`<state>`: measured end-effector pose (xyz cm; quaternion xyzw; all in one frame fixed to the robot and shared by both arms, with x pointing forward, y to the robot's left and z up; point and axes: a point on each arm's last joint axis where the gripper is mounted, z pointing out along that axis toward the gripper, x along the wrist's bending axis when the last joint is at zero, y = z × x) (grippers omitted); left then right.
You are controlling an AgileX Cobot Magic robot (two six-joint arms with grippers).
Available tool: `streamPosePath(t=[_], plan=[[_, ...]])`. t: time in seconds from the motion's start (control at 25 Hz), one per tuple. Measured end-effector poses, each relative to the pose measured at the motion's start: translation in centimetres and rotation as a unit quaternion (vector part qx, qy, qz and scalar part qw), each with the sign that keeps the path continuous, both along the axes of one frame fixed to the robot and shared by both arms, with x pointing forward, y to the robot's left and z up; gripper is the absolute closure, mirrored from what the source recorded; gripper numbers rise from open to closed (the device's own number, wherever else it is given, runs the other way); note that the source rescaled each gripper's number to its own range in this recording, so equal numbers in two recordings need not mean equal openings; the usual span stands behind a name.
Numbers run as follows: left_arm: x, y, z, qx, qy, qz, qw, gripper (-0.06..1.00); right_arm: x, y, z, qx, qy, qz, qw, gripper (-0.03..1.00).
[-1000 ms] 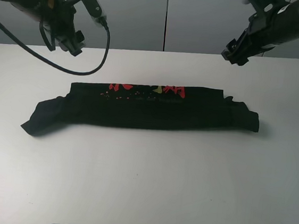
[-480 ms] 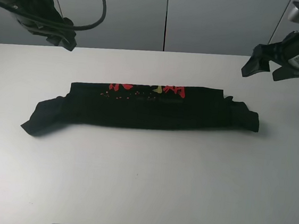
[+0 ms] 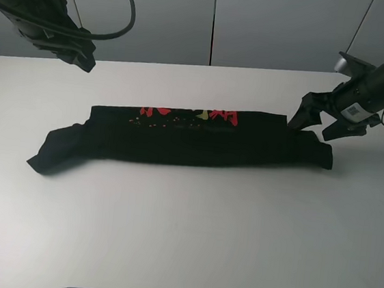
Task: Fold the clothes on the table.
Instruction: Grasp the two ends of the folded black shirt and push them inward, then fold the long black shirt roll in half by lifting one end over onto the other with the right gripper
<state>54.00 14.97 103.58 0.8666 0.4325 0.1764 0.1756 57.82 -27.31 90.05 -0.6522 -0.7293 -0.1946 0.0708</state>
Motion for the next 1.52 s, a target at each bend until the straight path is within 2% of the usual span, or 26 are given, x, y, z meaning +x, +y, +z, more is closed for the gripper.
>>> streamPosePath(t=[0.28, 0.36, 0.52, 0.72, 0.8, 0.84, 1.04, 1.08, 1.36, 1.52], plan=[[0.0, 0.0, 0.0, -0.002, 0.002, 0.002, 1.0, 0.1, -0.1, -0.1, -2.6, 0.005, 0.041, 0.006, 0.999, 0.07], [0.0, 0.0, 0.0, -0.002, 0.002, 0.002, 1.0, 0.1, -0.1, 0.3, -2.7, 0.026, 0.045, 0.004, 0.999, 0.07], [0.0, -0.1, 0.0, -0.004, 0.001, 0.002, 1.0, 0.1, -0.1, 1.3, -3.3, 0.096, 0.064, -0.003, 0.993, 0.07], [0.0, -0.1, 0.0, -0.006, -0.003, 0.001, 1.0, 0.1, -0.1, 1.8, -3.9, 0.128, 0.078, -0.008, 0.989, 0.11], [0.1, -0.1, 0.1, -0.007, -0.004, 0.001, 1.0, 0.1, -0.1, 1.9, -4.2, 0.13, 0.082, -0.007, 0.988, 0.21], [0.1, -0.1, 0.1, -0.007, -0.005, 0.001, 1.0, 0.1, -0.1, 2.1, -4.3, 0.129, 0.084, -0.005, 0.988, 0.31], [0.1, -0.1, 0.1, -0.007, -0.005, 0.001, 1.0, 0.1, -0.5, 2.8, -5.4, 0.122, 0.09, 0.023, 0.988, 0.89], [0.1, -0.1, 0.1, -0.007, -0.005, 0.001, 1.0, 0.1, -0.5, 2.9, -5.4, 0.121, 0.088, 0.027, 0.988, 0.92], [0.1, -0.1, 0.1, -0.008, -0.005, 0.001, 1.0, 0.1, -0.5, 2.9, -5.5, 0.116, 0.086, 0.033, 0.989, 0.92], [0.1, -0.1, 0.1, -0.008, -0.005, 0.001, 1.0, 0.1, -0.5, 1.2, -5.3, 0.106, 0.092, 0.013, 0.99, 0.92]])
